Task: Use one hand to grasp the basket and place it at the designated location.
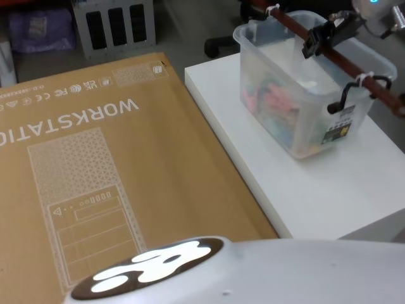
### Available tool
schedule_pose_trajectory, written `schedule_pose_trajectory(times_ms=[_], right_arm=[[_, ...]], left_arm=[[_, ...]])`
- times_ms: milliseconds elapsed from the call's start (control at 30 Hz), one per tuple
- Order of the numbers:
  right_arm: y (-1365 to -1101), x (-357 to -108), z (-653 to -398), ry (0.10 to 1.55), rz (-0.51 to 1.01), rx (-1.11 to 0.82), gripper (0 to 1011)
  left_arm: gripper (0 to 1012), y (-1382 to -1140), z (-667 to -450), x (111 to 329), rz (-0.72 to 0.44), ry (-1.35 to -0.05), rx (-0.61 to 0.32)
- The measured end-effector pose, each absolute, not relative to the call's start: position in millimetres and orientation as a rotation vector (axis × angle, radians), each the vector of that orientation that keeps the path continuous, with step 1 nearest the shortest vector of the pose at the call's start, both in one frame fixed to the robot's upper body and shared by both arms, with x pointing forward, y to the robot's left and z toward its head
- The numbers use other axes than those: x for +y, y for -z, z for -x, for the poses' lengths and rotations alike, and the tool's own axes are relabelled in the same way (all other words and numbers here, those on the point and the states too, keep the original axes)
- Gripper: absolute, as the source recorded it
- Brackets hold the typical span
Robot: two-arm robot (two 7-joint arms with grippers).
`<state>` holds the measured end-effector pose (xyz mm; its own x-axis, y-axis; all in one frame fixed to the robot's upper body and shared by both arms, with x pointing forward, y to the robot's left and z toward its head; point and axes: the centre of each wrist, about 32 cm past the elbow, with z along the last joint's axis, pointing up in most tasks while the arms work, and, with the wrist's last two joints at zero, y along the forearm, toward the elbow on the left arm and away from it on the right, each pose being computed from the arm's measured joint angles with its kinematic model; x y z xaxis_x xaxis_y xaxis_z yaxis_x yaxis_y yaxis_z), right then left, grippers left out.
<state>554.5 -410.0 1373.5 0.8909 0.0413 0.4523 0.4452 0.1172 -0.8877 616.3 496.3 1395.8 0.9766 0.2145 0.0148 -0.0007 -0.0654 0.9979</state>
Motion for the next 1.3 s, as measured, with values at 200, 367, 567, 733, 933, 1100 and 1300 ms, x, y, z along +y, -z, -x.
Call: schedule_pose_trajectory(times_ms=[200,367,567,733,933,1100,1300], right_arm=[[-1371,-408,-558,0.288,1.451,-0.402,240],[-1371,-408,-559,0.28,1.455,-0.397,245],[-1375,-410,-557,0.289,1.447,-0.407,413],[-1379,-411,-556,0.3,1.439,-0.415,576],[-1384,-412,-554,0.309,1.431,-0.427,772],[-1389,-413,-553,0.318,1.423,-0.434,897],[-1392,-413,-552,0.324,1.419,-0.439,1001]], left_arm=[[0,-1396,-616,496,-1.629,-0.178,0.165],[0,-1396,-616,496,-1.629,-0.178,0.165],[0,-1396,-616,496,-1.629,-0.178,0.165],[0,-1396,-616,496,-1.629,-0.178,0.165],[0,-1396,-616,496,-1.629,-0.178,0.165],[0,-1396,-616,496,-1.629,-0.178,0.165],[0,-1396,-616,496,-1.629,-0.178,0.165]])
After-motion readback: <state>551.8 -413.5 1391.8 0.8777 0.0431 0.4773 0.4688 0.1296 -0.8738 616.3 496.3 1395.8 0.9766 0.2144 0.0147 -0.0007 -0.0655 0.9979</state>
